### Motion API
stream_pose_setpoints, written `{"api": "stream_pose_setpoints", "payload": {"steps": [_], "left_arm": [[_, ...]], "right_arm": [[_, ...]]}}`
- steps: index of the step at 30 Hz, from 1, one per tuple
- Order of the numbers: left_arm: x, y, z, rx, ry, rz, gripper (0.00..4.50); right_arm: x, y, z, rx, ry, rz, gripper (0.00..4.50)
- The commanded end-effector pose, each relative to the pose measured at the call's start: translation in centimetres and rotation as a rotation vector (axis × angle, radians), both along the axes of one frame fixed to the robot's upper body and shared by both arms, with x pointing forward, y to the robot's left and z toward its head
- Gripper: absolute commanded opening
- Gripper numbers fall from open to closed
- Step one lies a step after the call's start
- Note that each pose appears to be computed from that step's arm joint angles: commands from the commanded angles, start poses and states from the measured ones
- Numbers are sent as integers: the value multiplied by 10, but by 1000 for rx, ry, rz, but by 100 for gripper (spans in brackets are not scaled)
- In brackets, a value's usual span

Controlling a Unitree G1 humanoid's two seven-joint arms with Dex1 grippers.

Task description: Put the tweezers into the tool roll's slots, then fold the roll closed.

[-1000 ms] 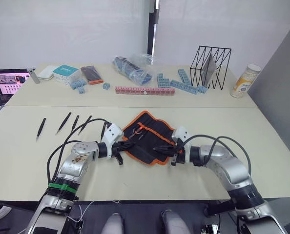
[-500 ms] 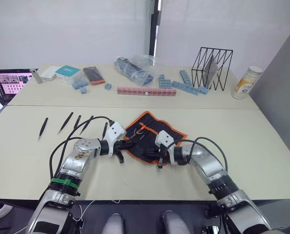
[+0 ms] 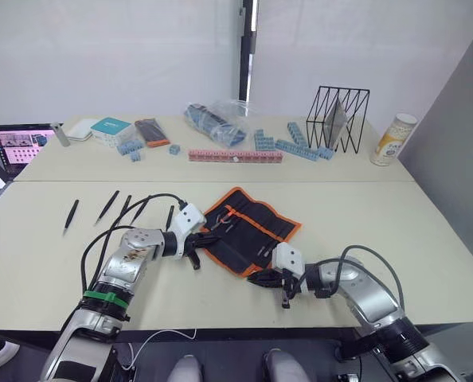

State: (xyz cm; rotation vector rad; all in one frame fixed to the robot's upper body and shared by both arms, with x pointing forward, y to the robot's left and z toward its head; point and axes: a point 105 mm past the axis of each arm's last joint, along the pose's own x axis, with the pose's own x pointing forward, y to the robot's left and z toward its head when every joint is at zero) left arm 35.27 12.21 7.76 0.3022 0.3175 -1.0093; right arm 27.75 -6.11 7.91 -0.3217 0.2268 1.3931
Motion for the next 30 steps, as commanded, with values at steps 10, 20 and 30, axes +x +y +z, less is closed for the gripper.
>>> {"api": "stream_pose_setpoints", "payload": {"steps": [10,20,30], "left_arm": [[-6,9,-12,54,37,-1,4],[-3,11,-6,45,2,21,4],[-5,9,-16,64,20,19,4]], "right_arm": [[39,41,40,110,-56,11,0],[36,55,-14,27,44,7,0],[-15,41,-59,-55,191,99,0]]}}
